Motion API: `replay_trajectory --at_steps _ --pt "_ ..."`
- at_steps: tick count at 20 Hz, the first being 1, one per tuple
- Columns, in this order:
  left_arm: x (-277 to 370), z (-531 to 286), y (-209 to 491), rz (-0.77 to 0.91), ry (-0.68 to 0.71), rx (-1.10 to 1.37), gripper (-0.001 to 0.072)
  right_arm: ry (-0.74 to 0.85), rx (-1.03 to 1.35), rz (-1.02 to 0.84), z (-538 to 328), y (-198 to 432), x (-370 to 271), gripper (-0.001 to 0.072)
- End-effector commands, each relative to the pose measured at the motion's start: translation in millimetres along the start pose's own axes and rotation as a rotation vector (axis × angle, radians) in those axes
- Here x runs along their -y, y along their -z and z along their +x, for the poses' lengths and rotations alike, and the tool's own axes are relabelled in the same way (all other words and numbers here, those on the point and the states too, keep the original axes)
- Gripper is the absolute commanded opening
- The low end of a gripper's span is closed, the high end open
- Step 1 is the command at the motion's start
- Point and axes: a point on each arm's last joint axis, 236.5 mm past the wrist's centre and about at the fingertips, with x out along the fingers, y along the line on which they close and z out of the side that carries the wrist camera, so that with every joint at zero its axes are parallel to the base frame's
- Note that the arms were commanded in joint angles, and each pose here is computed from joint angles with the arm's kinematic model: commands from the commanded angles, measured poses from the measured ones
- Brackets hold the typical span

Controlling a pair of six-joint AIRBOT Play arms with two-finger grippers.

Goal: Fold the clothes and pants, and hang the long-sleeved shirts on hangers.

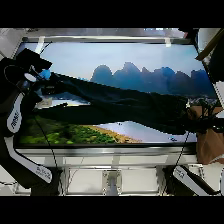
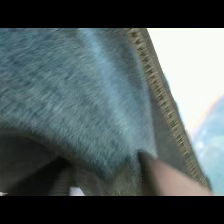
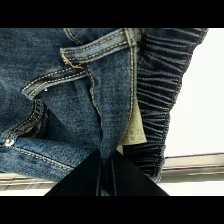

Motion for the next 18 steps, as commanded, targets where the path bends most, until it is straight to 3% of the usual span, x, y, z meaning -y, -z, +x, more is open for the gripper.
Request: replay_trajectory --at_steps 1,5,10,14,18 --pt "5 9 -5 -0.01 0.018 0.039 0.0011 -0.012 0.019 0.008 0 -4 -3 0.0043" --pt "14 -6 -10 0.062 0.032 0.049 0.0015 0.008 0.01 -0.006 -3 -3 1 0.0042" --pt "64 -119 -19 0.382 0.083 0.074 0.0015 0.098 0.067 -0.163 -83 -21 -3 0.0042" --pt "40 -229 7 0.557 -0.11 0.008 0.0015 0.262 0.242 -0.291 -161 -15 -7 0.004" --pt "-15 -295 52 0.593 -0.349 -0.107 0.0016 0.308 0.228 -0.187 -163 33 22 0.0041"
